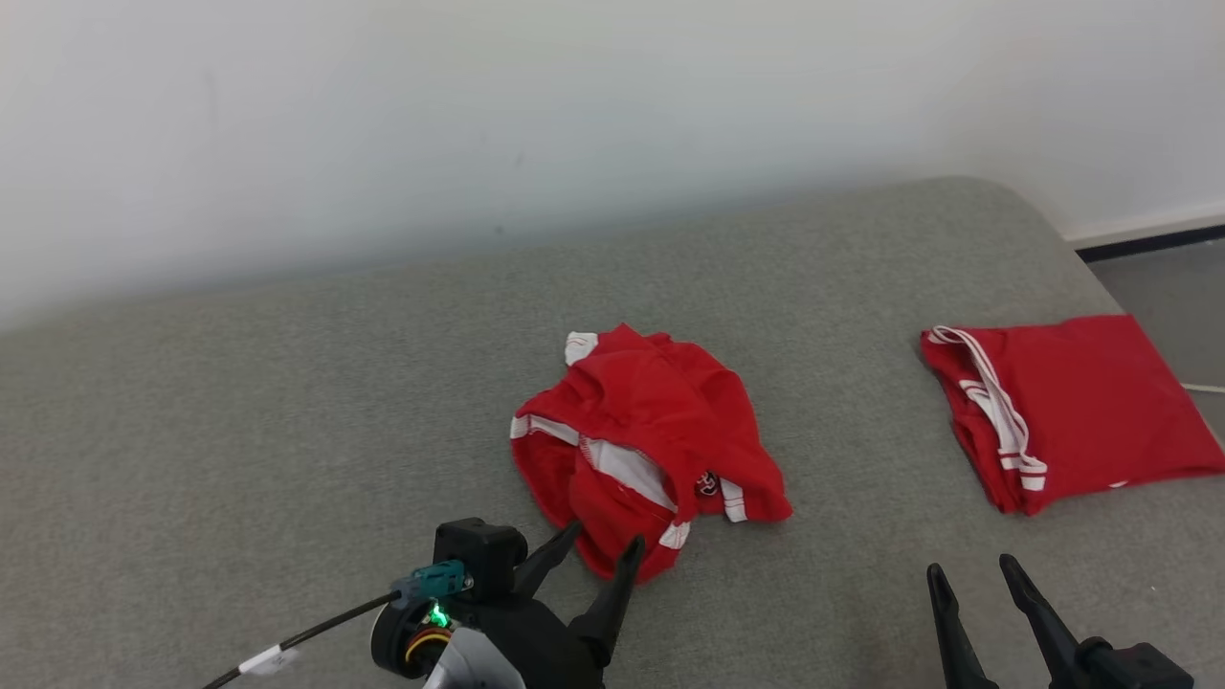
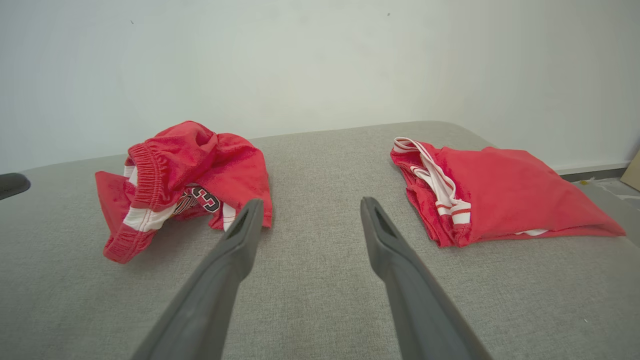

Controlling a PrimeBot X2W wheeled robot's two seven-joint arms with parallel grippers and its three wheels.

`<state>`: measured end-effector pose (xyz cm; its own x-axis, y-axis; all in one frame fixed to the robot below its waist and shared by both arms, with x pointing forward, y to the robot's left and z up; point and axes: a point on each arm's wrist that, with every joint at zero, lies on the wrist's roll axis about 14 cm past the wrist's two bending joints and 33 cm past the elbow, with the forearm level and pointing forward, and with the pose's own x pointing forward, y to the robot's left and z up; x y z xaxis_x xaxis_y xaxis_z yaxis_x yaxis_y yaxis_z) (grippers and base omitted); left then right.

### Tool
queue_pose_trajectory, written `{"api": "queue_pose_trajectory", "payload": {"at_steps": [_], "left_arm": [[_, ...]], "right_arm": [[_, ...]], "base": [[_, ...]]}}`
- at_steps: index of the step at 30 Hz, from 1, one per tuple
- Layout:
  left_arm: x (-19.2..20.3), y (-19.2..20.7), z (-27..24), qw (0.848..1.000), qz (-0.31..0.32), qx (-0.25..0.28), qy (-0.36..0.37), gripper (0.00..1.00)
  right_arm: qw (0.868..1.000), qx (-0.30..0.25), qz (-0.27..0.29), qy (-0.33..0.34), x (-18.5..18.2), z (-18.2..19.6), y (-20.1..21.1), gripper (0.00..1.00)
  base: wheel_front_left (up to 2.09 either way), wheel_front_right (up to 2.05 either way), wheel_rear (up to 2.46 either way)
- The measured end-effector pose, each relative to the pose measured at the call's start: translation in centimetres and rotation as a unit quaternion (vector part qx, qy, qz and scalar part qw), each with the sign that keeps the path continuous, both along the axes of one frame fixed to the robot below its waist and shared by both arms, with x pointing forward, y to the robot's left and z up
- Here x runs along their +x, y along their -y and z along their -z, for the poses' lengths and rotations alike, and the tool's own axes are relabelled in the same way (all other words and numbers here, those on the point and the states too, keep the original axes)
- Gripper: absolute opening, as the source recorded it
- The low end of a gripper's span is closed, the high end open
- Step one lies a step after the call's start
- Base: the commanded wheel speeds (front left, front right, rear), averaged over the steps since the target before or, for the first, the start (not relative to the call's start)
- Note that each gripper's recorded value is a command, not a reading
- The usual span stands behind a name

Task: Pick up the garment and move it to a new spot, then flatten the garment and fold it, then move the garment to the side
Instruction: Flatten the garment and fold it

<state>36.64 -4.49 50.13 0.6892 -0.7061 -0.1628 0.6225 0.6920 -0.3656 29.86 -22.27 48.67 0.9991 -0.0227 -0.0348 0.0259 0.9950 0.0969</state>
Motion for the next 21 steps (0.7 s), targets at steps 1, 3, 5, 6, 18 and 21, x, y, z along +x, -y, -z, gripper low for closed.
{"api": "queue_pose_trajectory", "payload": {"at_steps": [1,3,5,6,18,21], "left_arm": [[0.0,0.7,0.1,1.0,0.011,0.004,-0.003,1.0],[0.1,2.1,0.4,0.999,0.033,0.012,-0.007,1.0],[0.1,3.3,0.7,0.999,0.05,0.015,-0.011,1.0],[0.1,3.9,0.9,0.998,0.058,0.017,-0.012,1.0],[1.8,6.6,5.7,0.992,0.07,0.082,-0.069,1.0],[1.9,6.7,6.3,0.991,0.069,0.084,-0.077,0.98]], "right_arm": [[1.0,0.0,0.006,0.0,-0.1,0.0,0.3,1.0],[1.0,0.002,0.018,-0.001,-0.5,0.1,0.9,1.0],[1.0,0.004,0.03,-0.003,-0.8,0.3,1.3,1.0],[0.999,0.004,0.037,-0.002,-1.0,0.4,1.7,1.0],[0.995,0.009,0.098,-0.027,-3.0,2.0,4.0,1.0],[0.994,0.008,0.103,-0.033,-3.1,2.3,4.3,1.0]], "base": [[0.0,0.0,0.0],[0.0,0.0,0.0],[0.0,0.0,0.0],[0.0,0.0,0.0],[0.0,0.0,0.0],[0.0,0.0,0.0]]}}
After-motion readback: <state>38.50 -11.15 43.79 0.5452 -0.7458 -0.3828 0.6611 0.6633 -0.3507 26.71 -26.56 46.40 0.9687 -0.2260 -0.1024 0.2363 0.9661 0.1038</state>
